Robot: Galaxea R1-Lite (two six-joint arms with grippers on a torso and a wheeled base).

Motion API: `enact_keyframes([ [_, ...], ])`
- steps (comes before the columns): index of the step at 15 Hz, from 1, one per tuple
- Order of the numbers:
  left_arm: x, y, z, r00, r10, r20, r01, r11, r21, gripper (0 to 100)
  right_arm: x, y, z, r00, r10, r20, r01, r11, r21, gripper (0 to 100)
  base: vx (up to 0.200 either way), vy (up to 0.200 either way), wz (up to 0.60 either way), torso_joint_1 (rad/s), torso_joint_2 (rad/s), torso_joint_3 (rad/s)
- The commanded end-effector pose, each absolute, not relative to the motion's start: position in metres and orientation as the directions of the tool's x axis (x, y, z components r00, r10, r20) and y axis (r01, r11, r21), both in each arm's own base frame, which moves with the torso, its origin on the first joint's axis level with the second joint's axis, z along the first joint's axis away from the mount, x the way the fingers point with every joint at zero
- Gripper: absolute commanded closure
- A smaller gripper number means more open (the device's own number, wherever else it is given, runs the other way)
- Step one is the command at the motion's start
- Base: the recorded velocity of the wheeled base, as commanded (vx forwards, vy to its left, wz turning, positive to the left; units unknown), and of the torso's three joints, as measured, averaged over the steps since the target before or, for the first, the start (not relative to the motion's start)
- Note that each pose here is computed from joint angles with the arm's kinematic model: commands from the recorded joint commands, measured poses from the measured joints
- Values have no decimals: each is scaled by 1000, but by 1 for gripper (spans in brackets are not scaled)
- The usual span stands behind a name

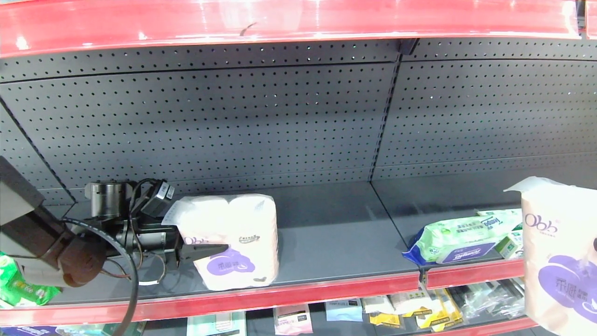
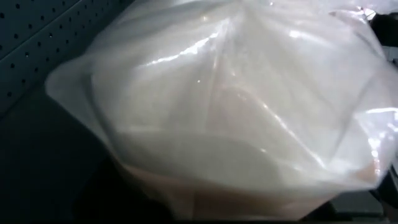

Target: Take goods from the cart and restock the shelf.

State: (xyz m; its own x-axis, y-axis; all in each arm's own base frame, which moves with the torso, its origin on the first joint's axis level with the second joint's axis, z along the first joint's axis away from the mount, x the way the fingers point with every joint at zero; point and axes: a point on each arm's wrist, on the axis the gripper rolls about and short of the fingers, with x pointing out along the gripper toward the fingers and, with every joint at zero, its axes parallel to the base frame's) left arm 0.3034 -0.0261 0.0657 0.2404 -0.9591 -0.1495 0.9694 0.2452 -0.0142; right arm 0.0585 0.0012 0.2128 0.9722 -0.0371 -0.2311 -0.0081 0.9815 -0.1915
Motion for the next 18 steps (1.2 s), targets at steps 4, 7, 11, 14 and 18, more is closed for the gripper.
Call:
enact_keyframes([
  [4, 295, -25, 66, 231, -962, -146, 971, 237, -26, 100, 61, 1, 213, 970, -37, -240, -10, 981, -192, 100, 0, 0, 0, 0, 0, 0],
  [7, 295, -26, 65, 225, -964, -145, 973, 231, -29, 100, 62, 1, 215, 971, -37, -238, -10, 981, -192, 100, 0, 0, 0, 0, 0, 0],
  [11, 295, -26, 65, 223, -964, -146, 973, 228, -20, 100, 62, 1, 216, 971, -37, -235, -9, 982, -190, 100, 0, 0, 0, 0, 0, 0],
  [14, 295, -25, 63, 226, -963, -148, 972, 232, -29, 100, 63, 2, 215, 970, -37, -239, -9, 982, -189, 100, 0, 0, 0, 0, 0, 0],
  [18, 296, -25, 61, 227, -962, -148, 972, 233, -26, 100, 63, 2, 215, 970, -37, -239, -9, 982, -189, 100, 0, 0, 0, 0, 0, 0],
])
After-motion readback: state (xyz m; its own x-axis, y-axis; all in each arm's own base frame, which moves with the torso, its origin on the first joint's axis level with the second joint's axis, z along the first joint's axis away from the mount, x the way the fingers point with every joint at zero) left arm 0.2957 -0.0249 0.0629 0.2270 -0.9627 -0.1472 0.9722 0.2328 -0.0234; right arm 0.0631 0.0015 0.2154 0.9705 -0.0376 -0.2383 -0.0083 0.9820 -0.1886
